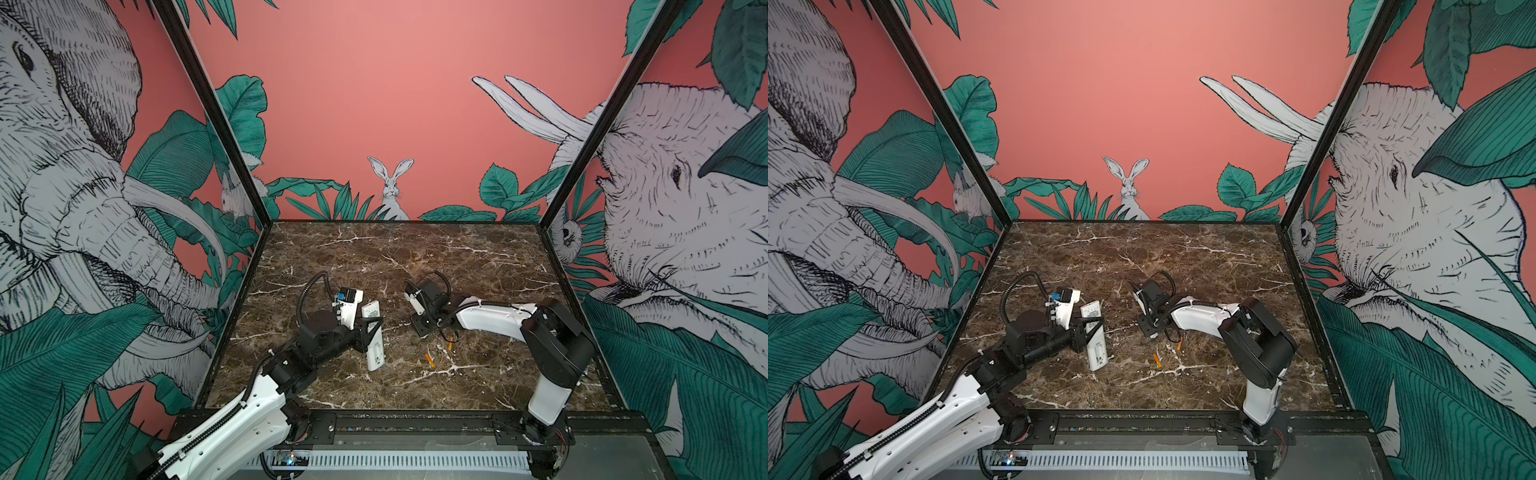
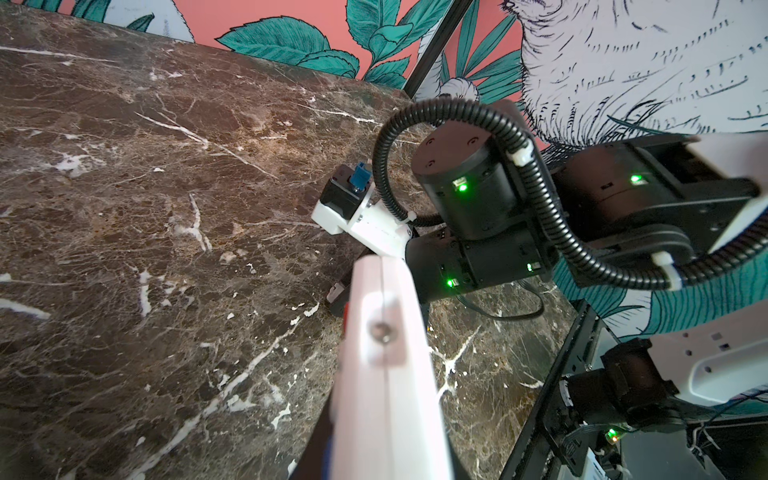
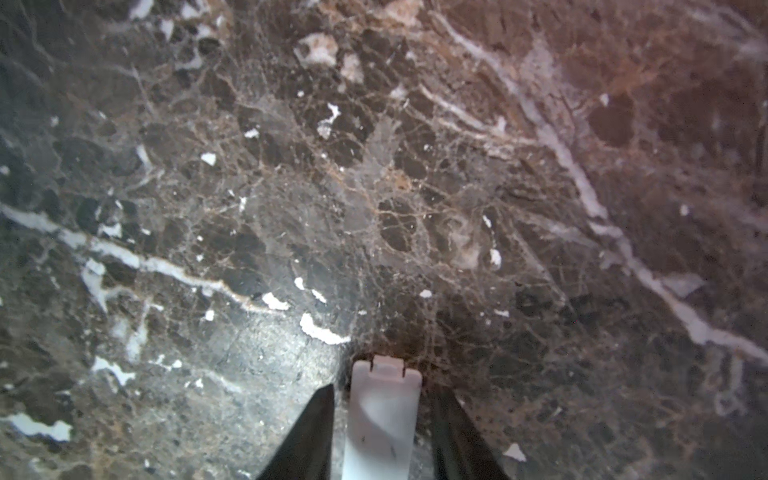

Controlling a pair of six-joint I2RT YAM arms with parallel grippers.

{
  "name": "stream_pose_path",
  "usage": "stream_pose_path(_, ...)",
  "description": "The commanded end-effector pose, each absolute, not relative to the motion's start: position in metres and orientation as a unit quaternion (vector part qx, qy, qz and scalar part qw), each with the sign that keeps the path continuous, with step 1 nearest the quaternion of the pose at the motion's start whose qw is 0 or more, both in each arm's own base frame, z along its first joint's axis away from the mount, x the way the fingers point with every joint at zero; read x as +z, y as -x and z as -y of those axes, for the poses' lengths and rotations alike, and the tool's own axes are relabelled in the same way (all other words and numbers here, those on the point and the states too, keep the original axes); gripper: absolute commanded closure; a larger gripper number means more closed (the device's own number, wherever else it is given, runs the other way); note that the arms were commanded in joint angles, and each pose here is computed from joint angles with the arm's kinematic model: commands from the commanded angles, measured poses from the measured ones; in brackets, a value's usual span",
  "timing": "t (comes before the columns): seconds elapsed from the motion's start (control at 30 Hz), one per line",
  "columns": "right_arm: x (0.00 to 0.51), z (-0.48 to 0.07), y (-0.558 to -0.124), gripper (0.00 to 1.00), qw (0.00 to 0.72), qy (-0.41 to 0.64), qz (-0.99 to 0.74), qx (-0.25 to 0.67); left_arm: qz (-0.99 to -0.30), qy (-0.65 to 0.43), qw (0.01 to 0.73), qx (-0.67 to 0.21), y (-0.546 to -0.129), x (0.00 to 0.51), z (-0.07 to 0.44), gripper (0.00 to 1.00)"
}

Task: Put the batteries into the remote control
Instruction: 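Lower the right gripper and release the battery cover onto the table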

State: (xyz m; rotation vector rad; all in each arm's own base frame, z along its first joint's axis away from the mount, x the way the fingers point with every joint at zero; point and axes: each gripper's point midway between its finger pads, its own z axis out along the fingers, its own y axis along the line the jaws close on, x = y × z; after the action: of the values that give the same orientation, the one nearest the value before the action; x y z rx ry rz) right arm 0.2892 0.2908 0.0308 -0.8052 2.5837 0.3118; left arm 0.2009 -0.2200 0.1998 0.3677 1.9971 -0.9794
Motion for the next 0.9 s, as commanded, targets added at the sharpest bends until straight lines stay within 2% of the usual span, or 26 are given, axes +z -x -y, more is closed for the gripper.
stream_pose_path(0.0,0.040,-0.290,-0.292,0.50,0.213,0.283,-0.928,0.117,-0.792,-0.142,0.438,-0.401,-0.200,0.204,0.218,1.00)
stream_pose_path(0.13,0.052,-0.288,-0.289,0.45,0.221,0.282,-0.926,0.121,-0.793,-0.136,0.439,-0.400,-0.200,0.204,0.216,1.00)
stream_pose_path(0.33,0.063,-0.281,-0.274,0.44,0.221,0.276,-0.925,0.138,-0.797,-0.129,0.437,-0.396,-0.203,0.202,0.215,1.00)
stream_pose_path(0.7,0.058,-0.269,-0.233,0.48,0.184,0.298,-0.928,0.125,-0.797,-0.122,0.445,-0.390,-0.205,0.200,0.212,1.00)
stream_pose_path(0.87,0.053,-0.266,-0.224,0.55,0.166,0.309,-0.929,0.114,-0.799,-0.120,0.446,-0.386,-0.206,0.198,0.210,1.00)
